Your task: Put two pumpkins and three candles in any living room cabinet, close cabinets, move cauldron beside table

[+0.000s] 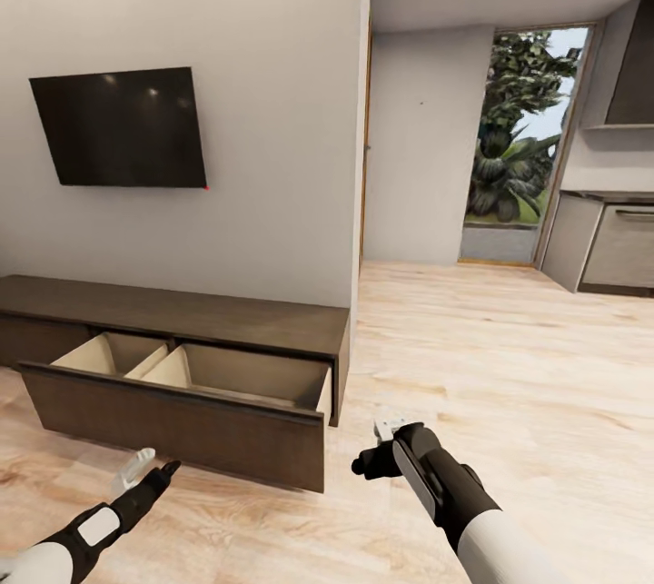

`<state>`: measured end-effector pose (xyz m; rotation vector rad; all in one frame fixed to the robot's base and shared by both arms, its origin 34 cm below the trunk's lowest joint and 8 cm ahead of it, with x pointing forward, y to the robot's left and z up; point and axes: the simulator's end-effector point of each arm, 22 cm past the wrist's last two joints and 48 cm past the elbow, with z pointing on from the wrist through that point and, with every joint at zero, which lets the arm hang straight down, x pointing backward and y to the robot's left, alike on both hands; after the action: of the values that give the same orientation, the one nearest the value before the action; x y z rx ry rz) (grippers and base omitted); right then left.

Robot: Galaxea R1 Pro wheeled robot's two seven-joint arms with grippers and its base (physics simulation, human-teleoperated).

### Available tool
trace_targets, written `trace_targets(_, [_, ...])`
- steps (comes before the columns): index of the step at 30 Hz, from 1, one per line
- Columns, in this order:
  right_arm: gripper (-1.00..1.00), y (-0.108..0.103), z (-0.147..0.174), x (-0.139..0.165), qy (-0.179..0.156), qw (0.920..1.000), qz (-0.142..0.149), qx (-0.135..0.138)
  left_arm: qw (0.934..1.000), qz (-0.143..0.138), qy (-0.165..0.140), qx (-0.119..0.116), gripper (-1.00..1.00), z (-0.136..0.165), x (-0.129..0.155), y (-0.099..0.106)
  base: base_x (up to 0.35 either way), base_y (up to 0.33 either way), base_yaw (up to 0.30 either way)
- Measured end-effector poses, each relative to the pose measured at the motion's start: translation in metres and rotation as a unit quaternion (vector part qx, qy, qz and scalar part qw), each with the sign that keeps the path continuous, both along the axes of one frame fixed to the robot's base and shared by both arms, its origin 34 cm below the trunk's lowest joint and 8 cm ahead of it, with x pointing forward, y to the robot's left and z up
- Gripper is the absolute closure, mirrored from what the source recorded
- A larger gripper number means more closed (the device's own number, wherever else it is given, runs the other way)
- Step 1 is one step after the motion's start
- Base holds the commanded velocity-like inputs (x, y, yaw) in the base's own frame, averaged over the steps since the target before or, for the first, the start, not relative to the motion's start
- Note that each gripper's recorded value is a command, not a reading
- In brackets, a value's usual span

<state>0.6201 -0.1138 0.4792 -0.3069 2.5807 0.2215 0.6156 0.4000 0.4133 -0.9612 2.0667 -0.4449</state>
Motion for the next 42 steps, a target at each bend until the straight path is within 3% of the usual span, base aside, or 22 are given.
trace_targets(8, [-1.00, 0.001, -0.011, -0.019, 0.029, 0.9996, 0.002, 0.001, 0.9987, -0.017, 0.047, -0.010, -1.00, -0.017, -0.022, -0.024, 0.000, 0.000, 0.002])
trace_targets(16, [-1.00, 0.003, -0.009, -0.025, 0.039, 0.9992, 0.005, 0.001, 0.9975, -0.028, 0.061, -0.022, -1.00, -0.013, -0.024, -0.048, 0.000, 0.000, 0.079])
trace_targets(26, [-1.00, 0.014, -0.004, -0.026, 0.026, 0.9988, 0.037, -0.017, 0.9966, -0.025, 0.076, -0.018, -1.00, -0.001, -0.025, -0.048, 0.000, 0.000, 0.146])
trace_targets(29, [-1.00, 0.026, -0.008, -0.036, 0.024, 0.9959, 0.076, -0.043, 0.9960, -0.019, 0.086, -0.011, -1.00, 0.001, -0.026, -0.044, 0.000, 0.000, 0.166])
trace_targets(32, [-1.00, 0.031, -0.005, -0.035, 0.015, 0.9946, 0.090, -0.050, 0.9958, -0.018, 0.089, -0.010, -1.00, 0.006, -0.026, -0.043, 0.000, 0.000, 0.201])
trace_targets(39, [-1.00, 0.032, 0.007, -0.031, 0.006, 0.9945, 0.092, -0.049, 0.9956, -0.019, 0.091, -0.011, -1.00, 0.018, -0.023, -0.045, 0.000, 0.000, 0.105])
trace_targets(42, [-1.00, 0.032, 0.014, -0.029, 0.004, 0.9945, 0.092, -0.049, 0.9954, -0.025, 0.091, -0.018, -1.00, 0.023, -0.021, -0.059, 0.000, 0.000, 0.025])
